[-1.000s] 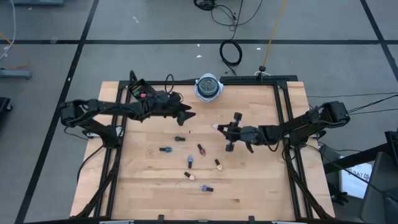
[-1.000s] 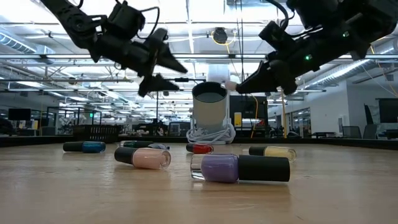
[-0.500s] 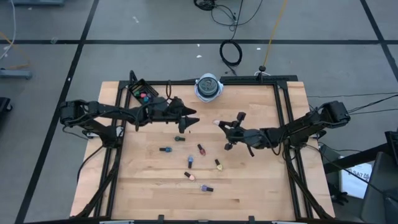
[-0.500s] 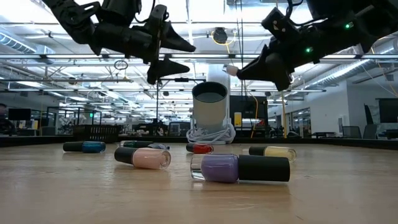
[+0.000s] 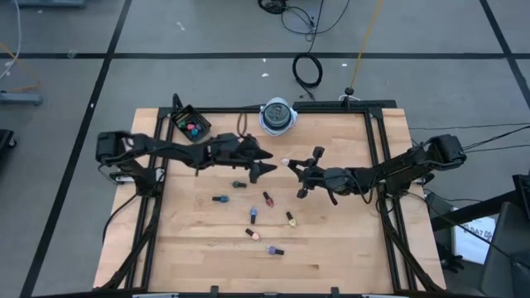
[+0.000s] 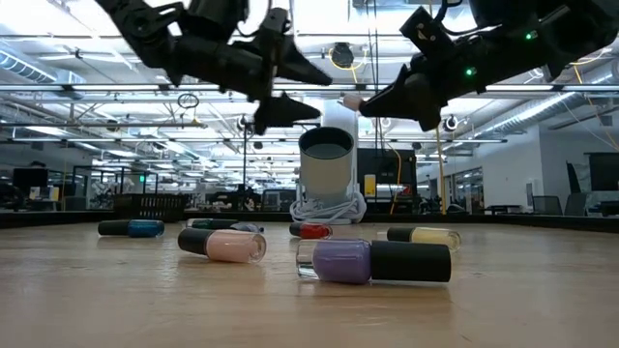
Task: Pick & Place Nail Polish
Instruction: Put the white nail polish bottle into the black bin
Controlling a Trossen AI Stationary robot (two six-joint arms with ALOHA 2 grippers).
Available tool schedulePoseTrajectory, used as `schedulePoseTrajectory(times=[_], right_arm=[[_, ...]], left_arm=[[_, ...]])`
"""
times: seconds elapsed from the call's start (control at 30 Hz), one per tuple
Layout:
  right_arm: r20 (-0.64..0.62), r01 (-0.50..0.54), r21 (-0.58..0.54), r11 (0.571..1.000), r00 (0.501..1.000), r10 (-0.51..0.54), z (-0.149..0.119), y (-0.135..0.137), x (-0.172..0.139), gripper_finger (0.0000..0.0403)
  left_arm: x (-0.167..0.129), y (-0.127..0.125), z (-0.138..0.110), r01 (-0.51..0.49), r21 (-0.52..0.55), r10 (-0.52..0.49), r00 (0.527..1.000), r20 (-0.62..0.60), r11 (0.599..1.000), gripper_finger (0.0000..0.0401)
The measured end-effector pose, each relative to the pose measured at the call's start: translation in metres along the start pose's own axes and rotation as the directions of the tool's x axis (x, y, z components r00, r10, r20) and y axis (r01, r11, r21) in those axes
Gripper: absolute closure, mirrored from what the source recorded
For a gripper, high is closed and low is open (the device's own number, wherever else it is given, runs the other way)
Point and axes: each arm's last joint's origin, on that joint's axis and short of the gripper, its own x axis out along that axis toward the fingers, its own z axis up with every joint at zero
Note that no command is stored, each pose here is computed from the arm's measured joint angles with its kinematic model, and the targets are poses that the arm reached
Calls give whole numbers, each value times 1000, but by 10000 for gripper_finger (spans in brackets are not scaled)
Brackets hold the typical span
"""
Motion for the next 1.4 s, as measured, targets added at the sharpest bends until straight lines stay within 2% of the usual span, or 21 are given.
schedulePoseTrajectory(times=[0.13,0.43,0.7,1.0,1.13,1.4], right_arm=[[0,0,0,1000,1000,0,0,0,0,352],[-8,-5,-7,1000,1000,5,-1,1,0,352],[-21,-14,-19,1000,1000,13,-2,2,0,352],[-20,-14,-20,1000,1000,14,-2,2,0,352],[-20,-14,-21,1000,1000,14,-2,2,0,352],[-21,-15,-21,1000,1000,14,-2,2,0,352]], left_arm=[[20,-2,4,54,-2,-54,998,-21,999,119],[52,-1,0,53,-17,-53,997,-47,998,119],[55,2,2,7,2,-7,1000,-23,1000,119],[55,3,3,2,5,-1,1000,-21,1000,123],[55,3,3,2,5,-2,1000,-21,1000,164],[55,3,3,5,5,-5,1000,-21,1000,309]])
